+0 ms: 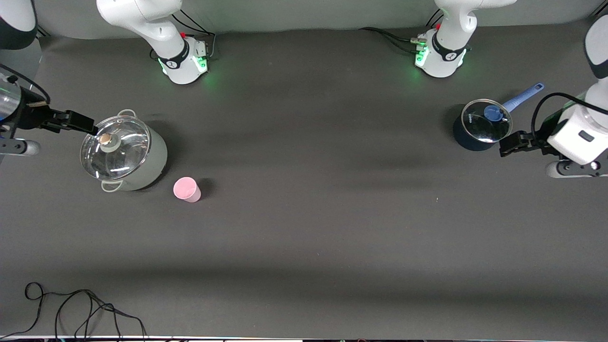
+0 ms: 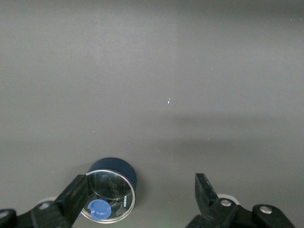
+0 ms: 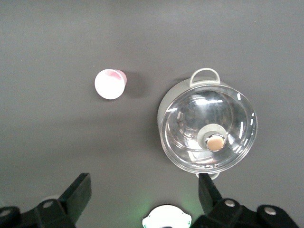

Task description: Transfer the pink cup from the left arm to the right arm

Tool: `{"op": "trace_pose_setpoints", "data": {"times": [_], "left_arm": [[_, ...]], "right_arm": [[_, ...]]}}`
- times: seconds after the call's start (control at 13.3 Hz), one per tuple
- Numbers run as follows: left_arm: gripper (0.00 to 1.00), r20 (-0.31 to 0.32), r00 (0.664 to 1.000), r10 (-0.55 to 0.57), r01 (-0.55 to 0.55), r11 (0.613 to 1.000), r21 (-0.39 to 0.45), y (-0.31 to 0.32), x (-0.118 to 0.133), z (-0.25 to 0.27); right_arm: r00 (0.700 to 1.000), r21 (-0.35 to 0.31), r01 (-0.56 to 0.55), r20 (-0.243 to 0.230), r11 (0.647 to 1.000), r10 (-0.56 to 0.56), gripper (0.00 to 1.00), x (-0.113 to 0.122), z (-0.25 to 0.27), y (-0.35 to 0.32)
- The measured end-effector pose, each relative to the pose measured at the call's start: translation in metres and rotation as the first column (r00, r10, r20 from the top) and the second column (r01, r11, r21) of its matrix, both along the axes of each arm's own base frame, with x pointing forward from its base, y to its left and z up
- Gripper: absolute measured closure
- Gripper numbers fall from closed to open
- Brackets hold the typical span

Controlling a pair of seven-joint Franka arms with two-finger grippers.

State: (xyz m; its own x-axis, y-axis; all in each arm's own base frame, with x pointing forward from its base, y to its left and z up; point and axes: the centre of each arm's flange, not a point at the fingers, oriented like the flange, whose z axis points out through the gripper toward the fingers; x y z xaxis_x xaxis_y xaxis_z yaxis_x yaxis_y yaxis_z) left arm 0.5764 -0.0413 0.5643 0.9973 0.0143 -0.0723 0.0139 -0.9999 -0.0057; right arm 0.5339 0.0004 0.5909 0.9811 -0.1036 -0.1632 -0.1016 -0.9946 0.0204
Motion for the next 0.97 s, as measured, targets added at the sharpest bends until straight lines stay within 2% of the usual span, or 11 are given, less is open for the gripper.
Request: {"op": "trace_pose_setpoints", "data": {"times": [0.22, 0.6, 0.97], "left_arm": [[0.00, 0.006, 0.999, -0.041, 0.041, 0.999, -0.028, 0.012, 0.000, 0.003], [0.00, 0.042, 0.999, -0.012, 0.013, 1.000, -0.028, 0.015, -0.001, 0.014], [0.00, 0.054, 0.999, -0.006, 0.008, 1.000, -0.030, 0.009, -0.004, 0.020]], "right_arm": [[1.000, 0.001, 0.013, 0.028, 1.000, -0.013, 0.00, 0.003, 0.010, -0.006], [0.996, 0.021, 0.051, 0.067, 0.998, -0.052, 0.00, 0.008, 0.018, -0.024], [0.998, 0.020, -0.008, 0.068, 1.000, 0.006, 0.00, 0.010, 0.012, 0.008]]}}
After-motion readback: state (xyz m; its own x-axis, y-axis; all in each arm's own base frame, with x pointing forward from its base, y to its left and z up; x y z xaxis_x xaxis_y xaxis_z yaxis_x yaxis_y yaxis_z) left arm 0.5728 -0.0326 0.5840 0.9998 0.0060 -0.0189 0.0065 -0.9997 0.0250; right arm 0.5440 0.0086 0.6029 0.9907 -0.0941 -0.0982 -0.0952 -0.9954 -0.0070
